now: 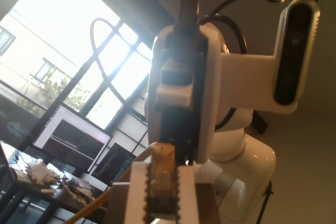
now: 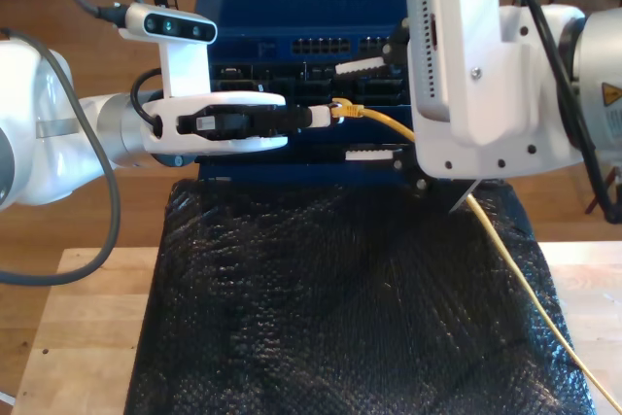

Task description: Grab the cable and plug it in

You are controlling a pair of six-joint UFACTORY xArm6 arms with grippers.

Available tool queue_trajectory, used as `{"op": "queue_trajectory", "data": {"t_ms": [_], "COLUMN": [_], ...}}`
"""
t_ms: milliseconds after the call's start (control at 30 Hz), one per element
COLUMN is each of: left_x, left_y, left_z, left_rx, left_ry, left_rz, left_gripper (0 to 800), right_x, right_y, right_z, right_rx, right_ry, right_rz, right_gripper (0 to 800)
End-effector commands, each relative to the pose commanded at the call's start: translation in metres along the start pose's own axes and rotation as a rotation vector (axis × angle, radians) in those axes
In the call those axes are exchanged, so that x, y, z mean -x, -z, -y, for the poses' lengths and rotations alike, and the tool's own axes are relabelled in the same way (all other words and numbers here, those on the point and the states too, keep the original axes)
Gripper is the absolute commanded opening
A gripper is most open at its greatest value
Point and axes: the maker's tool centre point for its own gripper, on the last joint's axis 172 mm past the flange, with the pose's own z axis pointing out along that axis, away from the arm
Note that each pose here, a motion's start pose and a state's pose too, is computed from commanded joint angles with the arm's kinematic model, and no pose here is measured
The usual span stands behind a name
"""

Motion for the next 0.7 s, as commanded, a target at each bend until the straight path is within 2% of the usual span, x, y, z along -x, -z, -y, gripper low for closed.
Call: {"op": "queue_trajectory", "data": {"t_ms": [133, 467, 700], "left_x": [-0.0003, 0.0000, 0.0001], "left_y": [-0.0002, -0.0016, -0.0019], "left_z": [-0.0009, -0.0059, -0.0068], "left_rx": [0.003, 0.021, 0.024], "left_ry": [-0.004, -0.007, -0.007], "left_rz": [-0.001, 0.002, 0.003], "left_gripper": [34, 34, 34], "right_x": [-0.0021, -0.0008, -0.0010], "right_y": [0.0034, 0.0047, 0.0047], "right_z": [-0.0015, -0.0059, -0.0059], "right_rx": [0.008, 0.024, 0.025], "right_ry": [0.004, 0.001, -0.003], "right_rz": [-0.002, 0.002, 0.001], "right_gripper": [538, 463, 446]}}
